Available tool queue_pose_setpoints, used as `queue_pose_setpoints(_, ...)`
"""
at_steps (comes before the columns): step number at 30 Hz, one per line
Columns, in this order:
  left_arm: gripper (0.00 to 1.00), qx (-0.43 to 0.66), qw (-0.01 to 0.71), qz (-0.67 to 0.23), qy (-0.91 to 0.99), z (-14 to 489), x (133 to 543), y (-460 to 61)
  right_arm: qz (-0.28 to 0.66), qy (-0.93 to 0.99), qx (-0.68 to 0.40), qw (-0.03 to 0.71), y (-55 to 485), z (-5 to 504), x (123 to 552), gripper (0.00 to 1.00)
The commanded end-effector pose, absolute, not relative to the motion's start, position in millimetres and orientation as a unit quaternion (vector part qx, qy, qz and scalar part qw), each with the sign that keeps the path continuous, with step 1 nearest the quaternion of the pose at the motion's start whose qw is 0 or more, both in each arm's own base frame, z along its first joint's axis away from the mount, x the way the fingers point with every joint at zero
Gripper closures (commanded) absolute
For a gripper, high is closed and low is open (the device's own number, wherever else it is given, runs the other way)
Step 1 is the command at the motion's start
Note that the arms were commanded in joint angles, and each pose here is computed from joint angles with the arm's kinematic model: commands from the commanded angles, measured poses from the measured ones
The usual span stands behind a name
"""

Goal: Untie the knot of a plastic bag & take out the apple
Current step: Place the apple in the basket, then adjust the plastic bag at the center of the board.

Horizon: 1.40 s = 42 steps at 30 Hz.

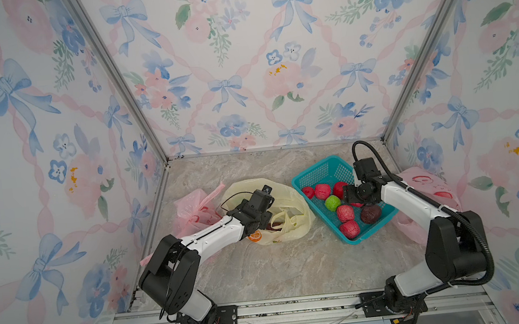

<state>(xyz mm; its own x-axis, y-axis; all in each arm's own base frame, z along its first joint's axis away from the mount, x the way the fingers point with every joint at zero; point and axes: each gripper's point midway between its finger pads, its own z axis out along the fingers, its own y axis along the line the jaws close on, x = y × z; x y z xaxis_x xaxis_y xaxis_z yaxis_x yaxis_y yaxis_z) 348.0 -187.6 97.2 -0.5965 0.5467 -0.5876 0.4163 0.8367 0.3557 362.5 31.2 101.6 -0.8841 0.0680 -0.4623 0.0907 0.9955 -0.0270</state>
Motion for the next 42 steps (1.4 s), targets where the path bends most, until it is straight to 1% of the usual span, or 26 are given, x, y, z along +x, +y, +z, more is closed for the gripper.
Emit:
queue_pose_setpoints(1, 0.20, 0.291, 0.369, 0.102, 0.877, 98, 361, -197, -0.006, 0.969, 0.041, 0.243, 34, 103, 363, 0.17)
queue_pose_setpoints(3, 0.20, 0.293, 0.376, 0.116, 0.872, 96, 369, -198, 0.000, 0.968, 0.040, 0.248, 36, 106, 363, 0.17)
queue_pose_setpoints(5, 0.24, 0.287, 0.383, 0.146, 0.866, 95, 378, -194, 0.006, 0.967, 0.039, 0.252, 37, 110, 363, 0.17)
queue_pose_setpoints(6, 0.28, 0.283, 0.386, 0.161, 0.863, 95, 383, -191, 0.009, 0.966, 0.038, 0.255, 38, 112, 363, 0.17)
queue_pose_setpoints(7, 0.37, 0.279, 0.391, 0.172, 0.860, 96, 387, -188, 0.010, 0.965, 0.036, 0.258, 39, 114, 362, 0.17)
queue_pose_setpoints(8, 0.54, 0.279, 0.393, 0.178, 0.858, 96, 390, -186, 0.011, 0.964, 0.036, 0.262, 39, 117, 361, 0.17)
queue_pose_setpoints(9, 0.94, 0.274, 0.400, 0.183, 0.855, 98, 392, -185, 0.012, 0.963, 0.034, 0.266, 38, 120, 360, 0.17)
queue_pose_setpoints(10, 1.00, 0.263, 0.407, 0.193, 0.853, 102, 395, -180, 0.014, 0.962, 0.031, 0.271, 39, 124, 358, 0.17)
queue_pose_setpoints(15, 1.00, 0.255, 0.432, 0.190, 0.844, 132, 394, -173, 0.041, 0.952, 0.012, 0.304, 48, 148, 352, 0.18)
queue_pose_setpoints(17, 1.00, 0.255, 0.438, 0.185, 0.842, 147, 391, -170, 0.078, 0.940, -0.025, 0.332, 69, 166, 349, 0.19)
queue_pose_setpoints(18, 1.00, 0.255, 0.440, 0.180, 0.842, 153, 390, -170, 0.101, 0.932, -0.052, 0.345, 84, 174, 346, 0.19)
queue_pose_setpoints(20, 1.00, 0.254, 0.443, 0.168, 0.843, 167, 387, -169, 0.173, 0.899, -0.134, 0.379, 129, 204, 332, 0.19)
queue_pose_setpoints(22, 1.00, 0.258, 0.447, 0.142, 0.845, 178, 384, -173, 0.248, 0.857, -0.217, 0.396, 174, 229, 309, 0.19)
queue_pose_setpoints(24, 1.00, 0.258, 0.449, 0.097, 0.850, 187, 379, -180, 0.317, 0.813, -0.281, 0.400, 213, 251, 283, 0.19)
queue_pose_setpoints(25, 1.00, 0.257, 0.449, 0.061, 0.854, 192, 377, -185, 0.350, 0.792, -0.306, 0.396, 230, 260, 270, 0.19)
queue_pose_setpoints(27, 1.00, 0.249, 0.453, 0.010, 0.856, 201, 374, -193, 0.392, 0.763, -0.342, 0.384, 255, 271, 251, 0.20)
queue_pose_setpoints(29, 1.00, 0.244, 0.462, -0.017, 0.852, 214, 371, -198, 0.405, 0.747, -0.375, 0.372, 271, 273, 236, 0.20)
queue_pose_setpoints(33, 1.00, 0.252, 0.462, -0.072, 0.847, 232, 362, -210, 0.420, 0.742, -0.389, 0.349, 296, 268, 227, 0.21)
queue_pose_setpoints(39, 1.00, 0.280, 0.436, -0.178, 0.837, 249, 339, -240, 0.403, 0.771, -0.380, 0.314, 338, 230, 232, 0.29)
queue_pose_setpoints(42, 1.00, 0.283, 0.423, -0.199, 0.837, 255, 332, -251, 0.391, 0.783, -0.386, 0.292, 353, 212, 232, 0.30)
